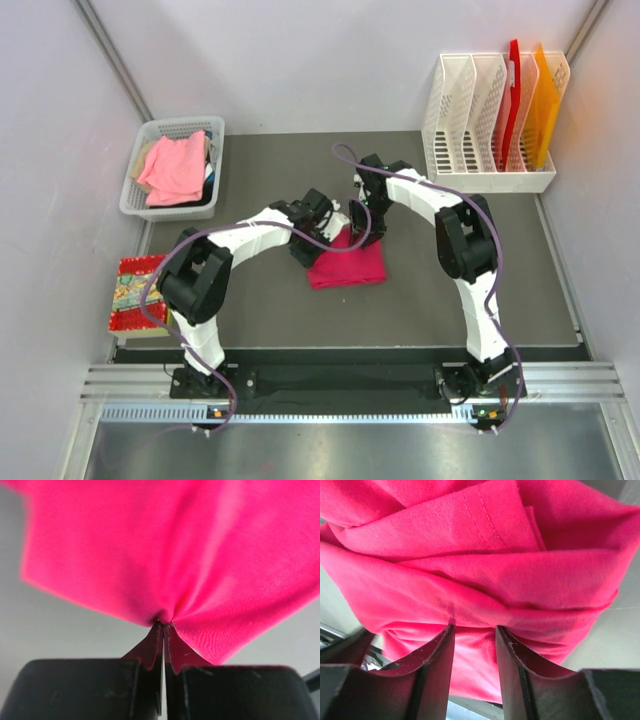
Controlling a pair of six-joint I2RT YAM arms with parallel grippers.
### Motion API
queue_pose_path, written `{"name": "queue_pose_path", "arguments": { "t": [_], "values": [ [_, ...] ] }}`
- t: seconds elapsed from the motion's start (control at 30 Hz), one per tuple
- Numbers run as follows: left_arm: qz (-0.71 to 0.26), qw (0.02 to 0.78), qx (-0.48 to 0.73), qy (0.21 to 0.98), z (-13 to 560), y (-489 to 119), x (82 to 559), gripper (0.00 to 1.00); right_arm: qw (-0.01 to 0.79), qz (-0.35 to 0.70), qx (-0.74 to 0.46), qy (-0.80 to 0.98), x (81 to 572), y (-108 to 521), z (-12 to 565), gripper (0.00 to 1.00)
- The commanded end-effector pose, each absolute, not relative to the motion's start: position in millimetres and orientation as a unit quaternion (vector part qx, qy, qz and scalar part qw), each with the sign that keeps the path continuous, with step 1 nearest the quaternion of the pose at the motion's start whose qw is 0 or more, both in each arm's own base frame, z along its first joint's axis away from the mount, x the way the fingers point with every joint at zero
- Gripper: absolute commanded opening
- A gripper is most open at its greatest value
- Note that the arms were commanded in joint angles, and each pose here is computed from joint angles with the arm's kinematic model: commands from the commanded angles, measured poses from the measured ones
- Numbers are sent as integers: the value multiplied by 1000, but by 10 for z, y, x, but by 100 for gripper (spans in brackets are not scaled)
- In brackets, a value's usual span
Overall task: Fold and stack the t-shirts
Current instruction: Smooth out wrinkles on the folded tshirt
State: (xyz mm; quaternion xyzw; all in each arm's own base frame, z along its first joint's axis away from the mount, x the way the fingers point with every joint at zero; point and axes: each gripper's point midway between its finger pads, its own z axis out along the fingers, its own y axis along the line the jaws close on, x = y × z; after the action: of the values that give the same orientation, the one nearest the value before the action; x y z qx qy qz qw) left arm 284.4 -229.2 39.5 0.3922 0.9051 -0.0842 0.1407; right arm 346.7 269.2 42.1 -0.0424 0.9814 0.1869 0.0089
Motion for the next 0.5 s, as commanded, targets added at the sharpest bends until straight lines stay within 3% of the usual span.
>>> {"name": "queue_pose_path", "arguments": {
  "t": [0.0,0.1,0.2,0.27,0.47],
  "values": [
    [-58,198,354,912,631,-2060,3378,0,5,190,-47,981,3445,2650,390,39],
    [-66,210,339,915,803,-1939,3528,56,6,189,-47,981,3432,2640,403,39],
    [-65,204,342,915,848,-1869,3502,88,6,190,-47,981,3420,2634,415,39],
    [-72,199,343,915,815,-1871,3470,99,8,190,-47,981,3426,2626,415,39],
    [-100,193,320,922,751,-1983,3558,99,9,193,-46,980,3406,2633,431,39]
  ]
}}
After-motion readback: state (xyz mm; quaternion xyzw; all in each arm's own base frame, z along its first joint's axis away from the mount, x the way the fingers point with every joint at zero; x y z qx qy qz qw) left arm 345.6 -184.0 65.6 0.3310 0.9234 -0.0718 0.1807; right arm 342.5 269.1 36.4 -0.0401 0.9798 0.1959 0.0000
